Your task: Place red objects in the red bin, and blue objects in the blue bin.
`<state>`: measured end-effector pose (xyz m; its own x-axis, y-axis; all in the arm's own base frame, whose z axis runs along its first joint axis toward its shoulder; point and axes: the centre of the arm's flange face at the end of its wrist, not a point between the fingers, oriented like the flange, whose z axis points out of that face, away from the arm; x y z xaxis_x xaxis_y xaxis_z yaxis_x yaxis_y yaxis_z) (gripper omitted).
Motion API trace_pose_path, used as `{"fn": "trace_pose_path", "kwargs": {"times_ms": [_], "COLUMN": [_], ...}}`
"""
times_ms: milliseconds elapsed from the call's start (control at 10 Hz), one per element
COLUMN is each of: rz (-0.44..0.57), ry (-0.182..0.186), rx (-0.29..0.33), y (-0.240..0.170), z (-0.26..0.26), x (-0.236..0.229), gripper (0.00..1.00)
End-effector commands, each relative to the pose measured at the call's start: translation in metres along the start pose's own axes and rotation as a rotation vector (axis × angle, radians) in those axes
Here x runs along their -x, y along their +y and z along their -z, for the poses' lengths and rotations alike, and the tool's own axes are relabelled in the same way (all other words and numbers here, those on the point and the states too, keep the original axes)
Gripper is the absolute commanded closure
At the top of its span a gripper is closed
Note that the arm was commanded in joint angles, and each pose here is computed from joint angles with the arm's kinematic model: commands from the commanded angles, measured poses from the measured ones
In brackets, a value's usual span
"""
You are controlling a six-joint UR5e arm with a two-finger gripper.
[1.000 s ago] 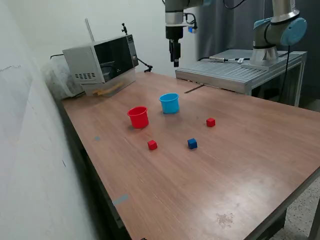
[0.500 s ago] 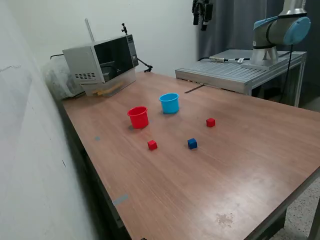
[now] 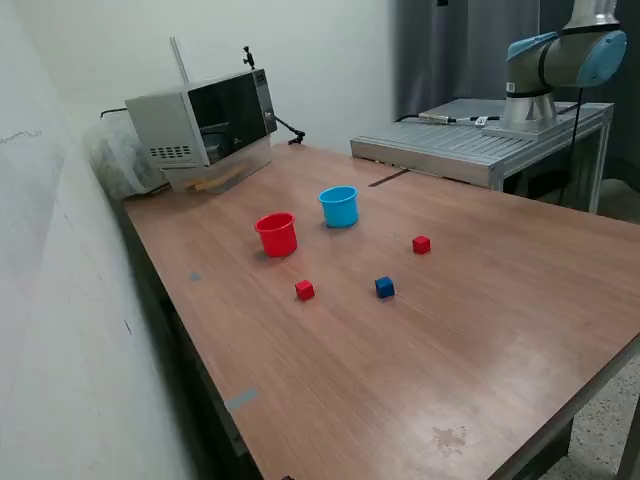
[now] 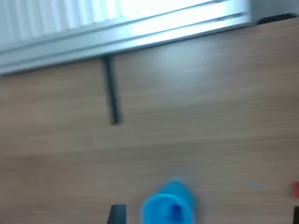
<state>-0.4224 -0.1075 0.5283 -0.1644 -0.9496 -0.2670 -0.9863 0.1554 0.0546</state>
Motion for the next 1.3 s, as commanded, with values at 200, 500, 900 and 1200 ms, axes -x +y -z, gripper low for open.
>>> {"fn": "trace_pose_path", "kwargs": {"times_ms": [200, 500, 900, 1200], "rz": [0.311, 0.224, 0.156, 0.008], "ry": [0.228, 0.209, 0.169, 0.165], "rx": [0.009, 0.008, -0.079, -0.093], "y": [-0.028, 0.073, 0.164, 0.204], "z": [-0.005, -0.094, -0.237, -0.285], "x": [-0.185, -0.281, -0.366, -0.351], "gripper": [0.0, 0.0, 0.0, 0.0]}}
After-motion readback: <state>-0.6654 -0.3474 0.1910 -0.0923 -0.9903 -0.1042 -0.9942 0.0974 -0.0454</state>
